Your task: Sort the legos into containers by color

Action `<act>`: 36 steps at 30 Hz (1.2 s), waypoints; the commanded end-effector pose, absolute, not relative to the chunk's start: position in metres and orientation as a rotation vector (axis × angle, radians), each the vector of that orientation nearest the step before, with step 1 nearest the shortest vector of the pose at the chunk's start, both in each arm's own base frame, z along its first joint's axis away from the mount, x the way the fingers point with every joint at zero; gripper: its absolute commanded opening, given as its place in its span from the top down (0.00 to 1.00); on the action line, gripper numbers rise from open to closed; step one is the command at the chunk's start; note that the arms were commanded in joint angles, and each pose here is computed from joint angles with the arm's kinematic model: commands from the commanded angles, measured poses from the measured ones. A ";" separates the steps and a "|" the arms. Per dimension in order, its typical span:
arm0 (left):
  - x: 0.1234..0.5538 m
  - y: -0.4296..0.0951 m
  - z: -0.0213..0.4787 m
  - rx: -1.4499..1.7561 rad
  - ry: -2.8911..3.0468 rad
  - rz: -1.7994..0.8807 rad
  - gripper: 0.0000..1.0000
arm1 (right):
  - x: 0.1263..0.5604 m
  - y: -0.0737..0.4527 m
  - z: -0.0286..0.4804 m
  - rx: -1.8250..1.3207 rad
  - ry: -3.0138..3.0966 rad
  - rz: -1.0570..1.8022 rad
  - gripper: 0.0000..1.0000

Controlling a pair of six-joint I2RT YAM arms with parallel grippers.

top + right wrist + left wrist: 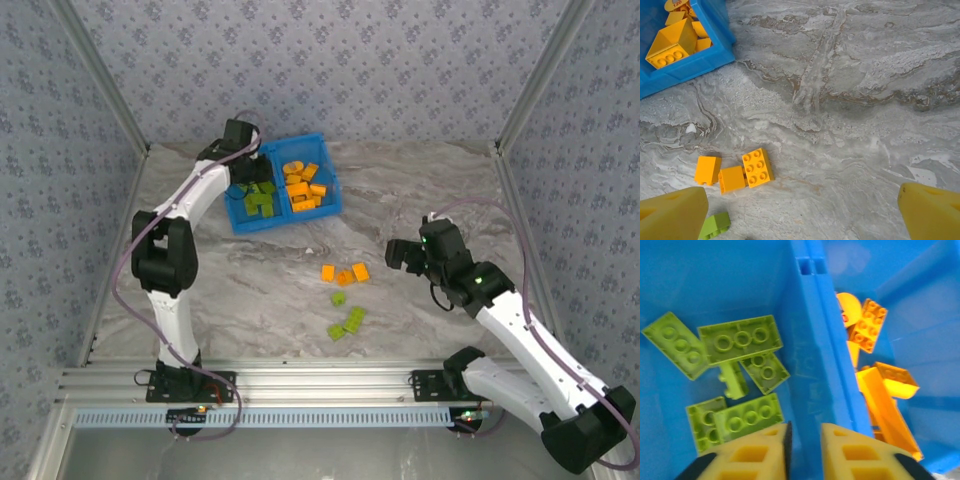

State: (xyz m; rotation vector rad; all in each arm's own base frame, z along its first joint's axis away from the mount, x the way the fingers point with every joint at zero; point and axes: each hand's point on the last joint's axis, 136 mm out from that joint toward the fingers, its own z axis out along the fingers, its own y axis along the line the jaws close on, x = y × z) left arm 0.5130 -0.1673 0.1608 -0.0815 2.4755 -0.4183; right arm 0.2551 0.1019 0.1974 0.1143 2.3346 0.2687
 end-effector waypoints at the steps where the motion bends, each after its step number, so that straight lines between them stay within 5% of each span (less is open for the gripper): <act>1: 0.493 -0.189 0.223 -0.039 2.333 -0.592 0.70 | 0.252 0.097 0.200 0.143 2.331 0.248 0.00; 9: 0.377 -0.235 0.253 0.148 2.269 -0.624 0.58 | 0.262 0.105 0.192 0.153 2.334 0.277 0.00; 19: 0.237 -0.324 0.172 0.590 2.416 -0.551 0.40 | 0.276 0.114 0.194 0.132 2.336 0.287 0.00; 36: 0.198 -0.363 0.048 1.031 2.533 -0.378 0.33 | 0.271 0.106 0.194 0.157 2.338 0.271 0.00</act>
